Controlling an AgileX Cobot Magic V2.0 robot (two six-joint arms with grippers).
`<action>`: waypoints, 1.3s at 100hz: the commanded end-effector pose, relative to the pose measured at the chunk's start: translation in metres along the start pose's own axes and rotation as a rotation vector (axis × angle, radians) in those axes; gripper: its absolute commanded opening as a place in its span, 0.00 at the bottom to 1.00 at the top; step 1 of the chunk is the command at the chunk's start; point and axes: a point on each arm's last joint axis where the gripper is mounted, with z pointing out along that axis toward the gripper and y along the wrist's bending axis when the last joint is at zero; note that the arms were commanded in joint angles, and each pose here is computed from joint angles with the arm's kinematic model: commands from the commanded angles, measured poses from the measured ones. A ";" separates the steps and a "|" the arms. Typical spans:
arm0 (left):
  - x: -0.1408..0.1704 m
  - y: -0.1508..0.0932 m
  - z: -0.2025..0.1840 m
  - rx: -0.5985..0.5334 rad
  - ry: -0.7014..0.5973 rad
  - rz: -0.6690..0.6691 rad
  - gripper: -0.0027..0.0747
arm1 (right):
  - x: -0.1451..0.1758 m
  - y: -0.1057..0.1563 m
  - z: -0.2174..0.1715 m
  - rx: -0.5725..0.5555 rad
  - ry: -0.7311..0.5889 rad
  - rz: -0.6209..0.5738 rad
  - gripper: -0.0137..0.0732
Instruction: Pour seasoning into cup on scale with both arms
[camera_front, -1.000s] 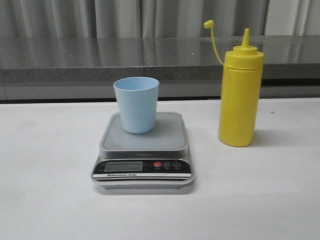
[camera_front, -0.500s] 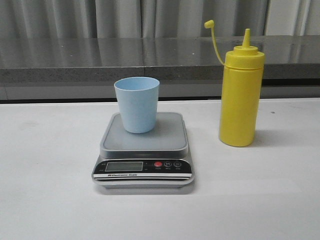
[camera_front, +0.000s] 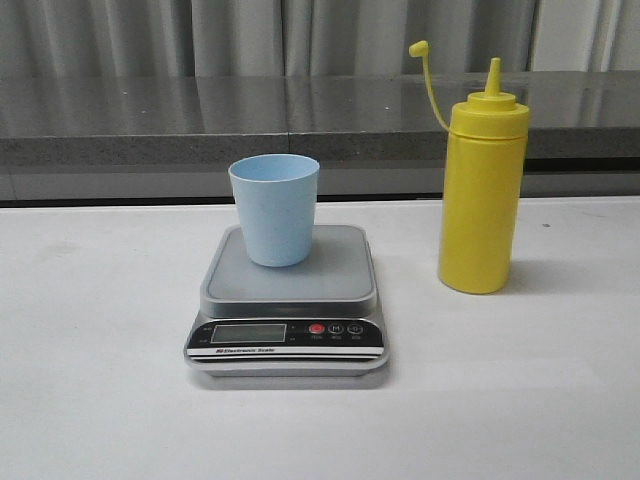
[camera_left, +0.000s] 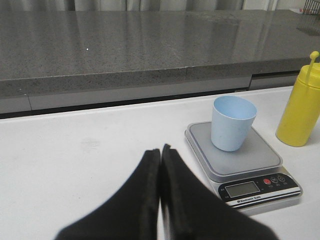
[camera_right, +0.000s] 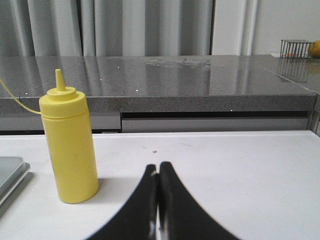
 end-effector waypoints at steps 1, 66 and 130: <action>-0.014 0.000 -0.002 0.000 -0.087 -0.018 0.01 | -0.014 0.001 -0.003 -0.004 -0.113 -0.018 0.08; -0.014 0.000 -0.002 0.000 -0.087 -0.018 0.01 | -0.015 0.001 -0.003 -0.004 -0.119 -0.016 0.08; -0.015 0.004 -0.002 -0.056 -0.101 0.079 0.01 | -0.015 0.001 -0.003 -0.004 -0.119 -0.016 0.08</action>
